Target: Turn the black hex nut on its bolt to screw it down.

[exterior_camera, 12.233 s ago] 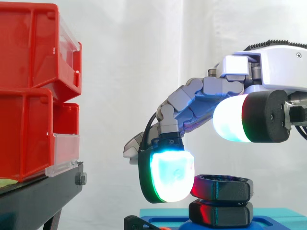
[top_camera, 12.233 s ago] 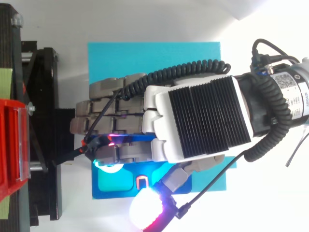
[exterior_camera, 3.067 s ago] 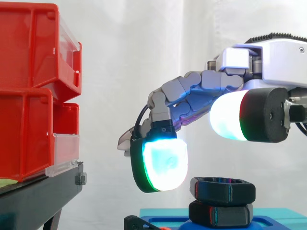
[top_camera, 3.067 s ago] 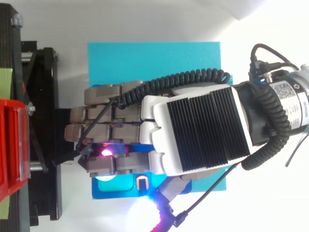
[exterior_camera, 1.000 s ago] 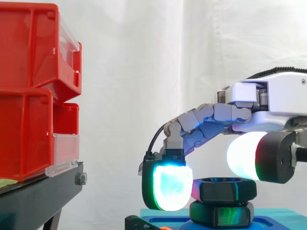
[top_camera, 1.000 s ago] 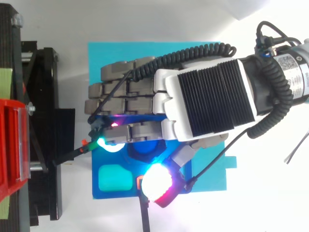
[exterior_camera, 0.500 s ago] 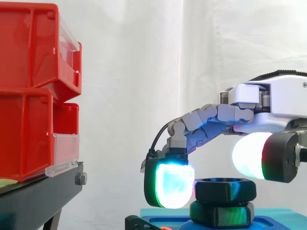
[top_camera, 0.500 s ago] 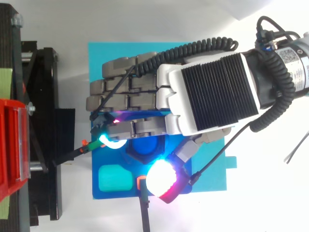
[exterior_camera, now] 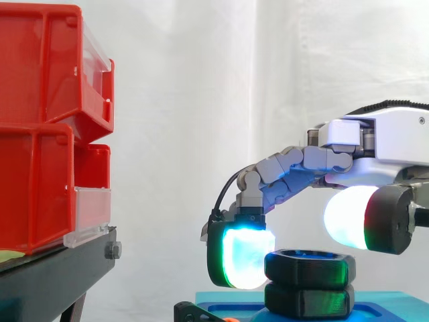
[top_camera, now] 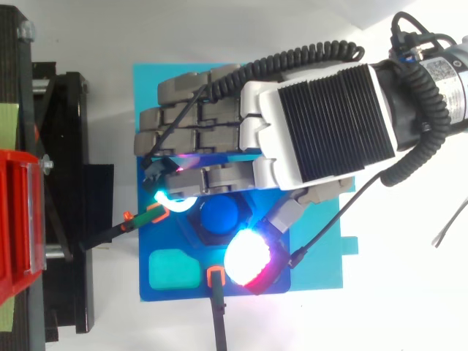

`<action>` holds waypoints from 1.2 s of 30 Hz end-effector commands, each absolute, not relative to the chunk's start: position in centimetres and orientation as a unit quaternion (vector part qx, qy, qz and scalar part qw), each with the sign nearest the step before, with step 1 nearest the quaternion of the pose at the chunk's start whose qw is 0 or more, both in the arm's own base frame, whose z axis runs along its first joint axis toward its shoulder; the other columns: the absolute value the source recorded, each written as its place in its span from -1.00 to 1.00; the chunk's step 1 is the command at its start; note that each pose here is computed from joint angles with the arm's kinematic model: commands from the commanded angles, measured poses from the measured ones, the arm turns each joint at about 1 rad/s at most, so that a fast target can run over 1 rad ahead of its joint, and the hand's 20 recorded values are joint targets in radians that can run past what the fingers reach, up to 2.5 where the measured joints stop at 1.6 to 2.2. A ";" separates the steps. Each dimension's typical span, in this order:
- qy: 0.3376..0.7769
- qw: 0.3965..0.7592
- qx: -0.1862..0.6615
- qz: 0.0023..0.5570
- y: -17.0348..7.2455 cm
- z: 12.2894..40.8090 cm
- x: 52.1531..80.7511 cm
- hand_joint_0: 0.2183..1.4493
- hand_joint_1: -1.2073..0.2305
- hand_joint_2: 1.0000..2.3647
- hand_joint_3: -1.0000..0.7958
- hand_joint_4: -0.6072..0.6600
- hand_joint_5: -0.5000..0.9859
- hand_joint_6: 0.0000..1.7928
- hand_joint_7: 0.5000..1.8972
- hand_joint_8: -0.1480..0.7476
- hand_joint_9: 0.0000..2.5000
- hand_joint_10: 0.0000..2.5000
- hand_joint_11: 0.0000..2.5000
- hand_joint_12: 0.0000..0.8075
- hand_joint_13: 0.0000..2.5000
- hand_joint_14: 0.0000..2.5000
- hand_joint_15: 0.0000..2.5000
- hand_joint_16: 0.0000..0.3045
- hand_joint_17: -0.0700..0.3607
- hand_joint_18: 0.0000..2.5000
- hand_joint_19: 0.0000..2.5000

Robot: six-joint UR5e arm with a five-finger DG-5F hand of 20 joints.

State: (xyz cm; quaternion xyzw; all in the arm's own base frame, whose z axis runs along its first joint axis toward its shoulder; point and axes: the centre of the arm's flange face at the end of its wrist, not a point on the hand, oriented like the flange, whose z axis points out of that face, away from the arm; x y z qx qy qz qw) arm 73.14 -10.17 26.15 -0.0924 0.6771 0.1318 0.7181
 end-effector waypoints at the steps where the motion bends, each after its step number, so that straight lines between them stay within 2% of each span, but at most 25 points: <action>1: 0.676 0.719 -0.093 0.132 -10.2 26.2 73.2 -0.74 0.19 -1.00 -0.44 0.53 -0.50 -0.26 -0.36 0.13 -0.57 -1.00 -0.85 0.07 -0.51 -1.00 -0.91 -0.57 0.01 -0.51 -0.84; 5: 0.678 0.717 -0.093 0.132 -10.2 26.1 73.1 -0.83 0.05 -1.00 -0.44 0.61 -0.52 -0.25 -0.46 0.18 -0.56 -1.00 -0.84 0.14 -0.49 -1.00 -0.90 -0.53 0.07 -0.48 -0.85; 10: 0.676 0.719 -0.093 0.132 -10.2 26.2 73.2 -0.84 -0.06 -1.00 -0.44 0.63 -0.53 -0.25 -0.48 0.19 -0.56 -1.00 -0.82 0.14 -0.49 -1.00 -0.91 -0.53 0.08 -0.46 -0.85; 17: 0.676 0.719 -0.093 0.132 -10.2 26.2 73.2 -0.66 -0.30 -1.00 -0.44 0.52 -0.53 -0.27 -0.38 0.07 -0.58 -1.00 -0.83 0.00 -0.51 -1.00 -0.90 -0.61 -0.06 -0.51 -0.83; 21: 0.674 0.720 -0.093 0.132 -10.2 26.2 73.2 -0.62 -0.36 -1.00 -0.44 0.47 -0.54 -0.28 -0.36 0.02 -0.59 -1.00 -0.83 -0.04 -0.52 -1.00 -0.90 -0.63 -0.09 -0.52 -0.82; 31: 0.669 0.724 -0.099 0.136 -10.2 26.5 73.3 -0.60 -0.41 -1.00 -0.44 0.46 -0.54 -0.27 -0.37 0.00 -0.60 -1.00 -0.83 -0.06 -0.53 -1.00 -0.90 -0.65 -0.11 -0.53 -0.81; 36: 0.670 0.723 -0.099 0.136 -10.2 26.5 73.3 -0.79 -0.15 -1.00 -0.44 0.60 -0.53 -0.23 -0.49 0.12 -0.57 -1.00 -0.81 0.08 -0.50 -1.00 -0.90 -0.56 0.02 -0.45 -0.84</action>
